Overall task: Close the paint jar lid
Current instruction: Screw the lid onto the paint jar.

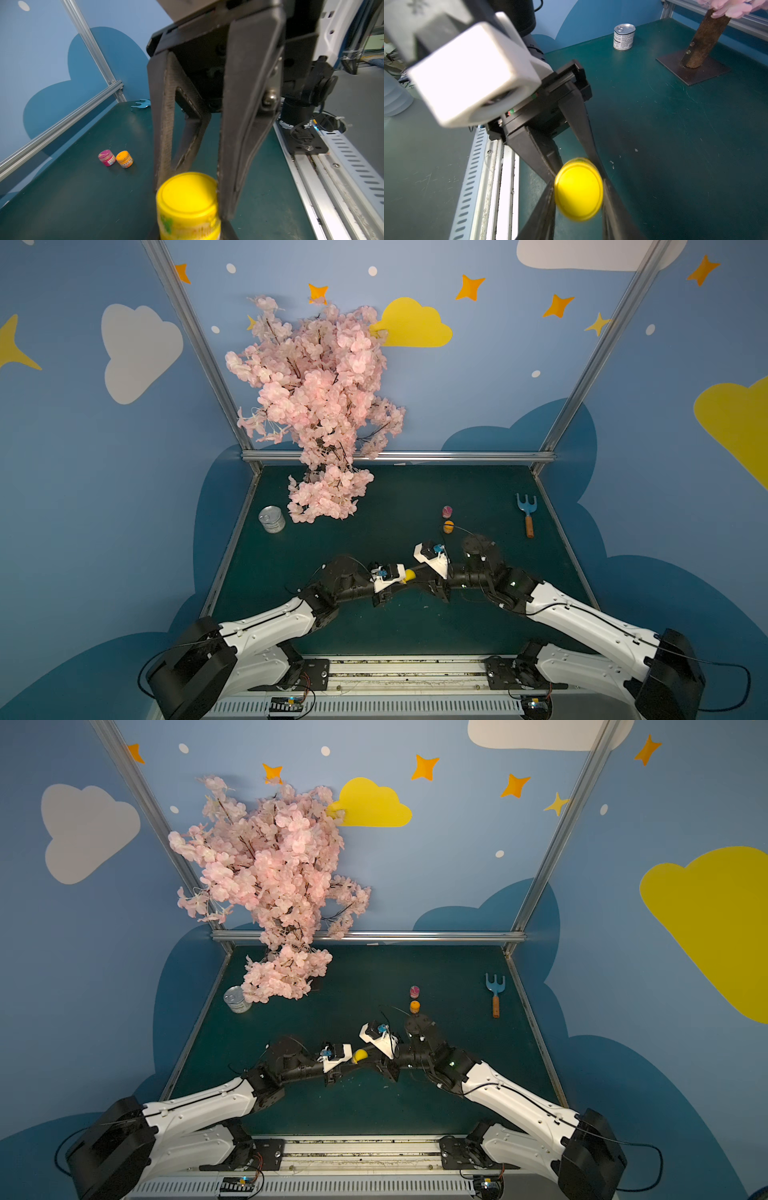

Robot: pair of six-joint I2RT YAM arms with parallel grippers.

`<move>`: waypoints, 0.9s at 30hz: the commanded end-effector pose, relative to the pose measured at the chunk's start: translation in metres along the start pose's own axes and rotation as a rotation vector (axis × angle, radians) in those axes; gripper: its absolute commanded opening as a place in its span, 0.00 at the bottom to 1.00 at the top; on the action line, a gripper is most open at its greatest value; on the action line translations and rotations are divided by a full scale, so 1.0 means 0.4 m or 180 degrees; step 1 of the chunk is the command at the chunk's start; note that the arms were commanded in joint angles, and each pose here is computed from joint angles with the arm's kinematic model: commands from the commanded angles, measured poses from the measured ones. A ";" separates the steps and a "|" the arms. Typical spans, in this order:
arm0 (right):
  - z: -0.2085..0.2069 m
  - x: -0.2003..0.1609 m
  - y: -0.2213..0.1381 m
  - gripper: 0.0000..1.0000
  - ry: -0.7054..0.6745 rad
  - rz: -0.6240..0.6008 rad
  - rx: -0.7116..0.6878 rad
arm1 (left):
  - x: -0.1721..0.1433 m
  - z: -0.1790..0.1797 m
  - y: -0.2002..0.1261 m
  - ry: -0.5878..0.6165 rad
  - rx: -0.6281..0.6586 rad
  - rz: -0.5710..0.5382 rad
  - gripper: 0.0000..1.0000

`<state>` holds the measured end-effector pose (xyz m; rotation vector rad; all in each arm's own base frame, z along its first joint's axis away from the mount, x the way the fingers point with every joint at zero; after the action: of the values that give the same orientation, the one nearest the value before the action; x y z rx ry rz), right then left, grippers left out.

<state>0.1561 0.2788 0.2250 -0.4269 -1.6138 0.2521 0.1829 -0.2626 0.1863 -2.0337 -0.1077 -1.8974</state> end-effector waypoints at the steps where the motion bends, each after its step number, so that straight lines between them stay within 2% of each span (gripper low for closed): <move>1: -0.018 0.044 0.011 0.06 0.0290 -0.0044 -0.0112 | 0.027 0.010 -0.003 0.0160 0.0204 -0.0098 0.30; 7: -0.039 0.030 0.046 0.01 0.0832 0.0200 -0.0412 | 0.033 0.036 -0.014 0.0269 0.0565 -0.0130 0.30; 14: -0.075 -0.040 0.082 0.00 0.2164 0.0664 -0.0836 | 0.035 0.062 -0.029 0.0436 0.1006 -0.0154 0.29; 21: -0.068 -0.065 0.106 0.01 0.2632 0.0271 -0.1048 | 0.033 0.086 -0.045 0.0522 0.1326 -0.0169 0.29; 26: -0.068 -0.069 0.081 0.10 0.2766 0.0168 -0.1190 | 0.029 0.089 -0.045 0.0565 0.1355 -0.0126 0.29; 27: -0.068 -0.066 0.077 0.16 0.2785 0.0153 -0.1196 | 0.026 0.091 -0.044 0.0581 0.1365 -0.0099 0.29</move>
<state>0.1811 0.3075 0.2008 -0.6649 -0.8767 -0.1089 0.2061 -0.2370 0.1638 -1.6481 -0.3049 -1.7832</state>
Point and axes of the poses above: each gripper's point midway between its finger pads, its own y axis out along the fingers, its own z axis along the line the jaws close on, x = y × z, the point moved 4 cm from there along -y, back along the fingers, and after that the axes turned 15 degrees about -y, right-handed, at the moved point
